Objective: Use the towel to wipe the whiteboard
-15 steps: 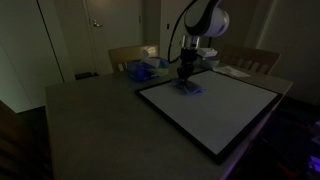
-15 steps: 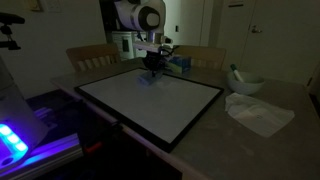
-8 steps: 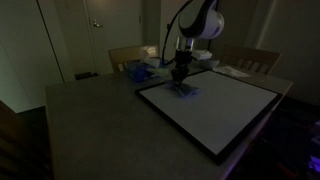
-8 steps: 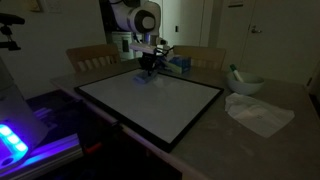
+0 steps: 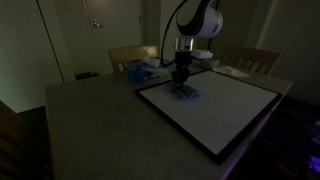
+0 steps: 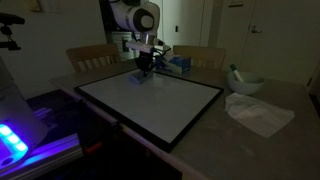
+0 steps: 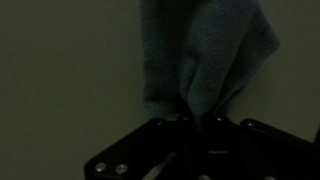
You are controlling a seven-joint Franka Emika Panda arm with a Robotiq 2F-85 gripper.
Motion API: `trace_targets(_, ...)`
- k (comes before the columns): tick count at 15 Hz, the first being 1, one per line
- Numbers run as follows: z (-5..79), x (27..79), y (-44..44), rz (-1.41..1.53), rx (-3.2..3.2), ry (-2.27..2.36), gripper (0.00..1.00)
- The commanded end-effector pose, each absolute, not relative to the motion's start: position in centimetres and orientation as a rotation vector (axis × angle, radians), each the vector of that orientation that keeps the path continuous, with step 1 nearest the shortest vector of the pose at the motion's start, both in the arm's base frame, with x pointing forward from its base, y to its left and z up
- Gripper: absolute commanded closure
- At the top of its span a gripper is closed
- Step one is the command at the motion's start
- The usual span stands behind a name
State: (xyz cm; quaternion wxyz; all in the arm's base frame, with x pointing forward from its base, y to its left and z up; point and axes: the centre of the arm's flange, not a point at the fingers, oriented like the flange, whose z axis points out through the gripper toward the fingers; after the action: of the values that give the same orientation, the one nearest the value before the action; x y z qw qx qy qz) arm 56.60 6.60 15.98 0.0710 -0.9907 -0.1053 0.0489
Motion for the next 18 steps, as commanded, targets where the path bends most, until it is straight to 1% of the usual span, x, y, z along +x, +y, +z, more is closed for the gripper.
trace_targets(1, 15.3, 54.6, 7.4, 0.206, -2.964, -0.27, 0.97)
trace_targets(18, 14.4, 49.1, 8.7, -0.022, -2.995, -0.12, 0.97)
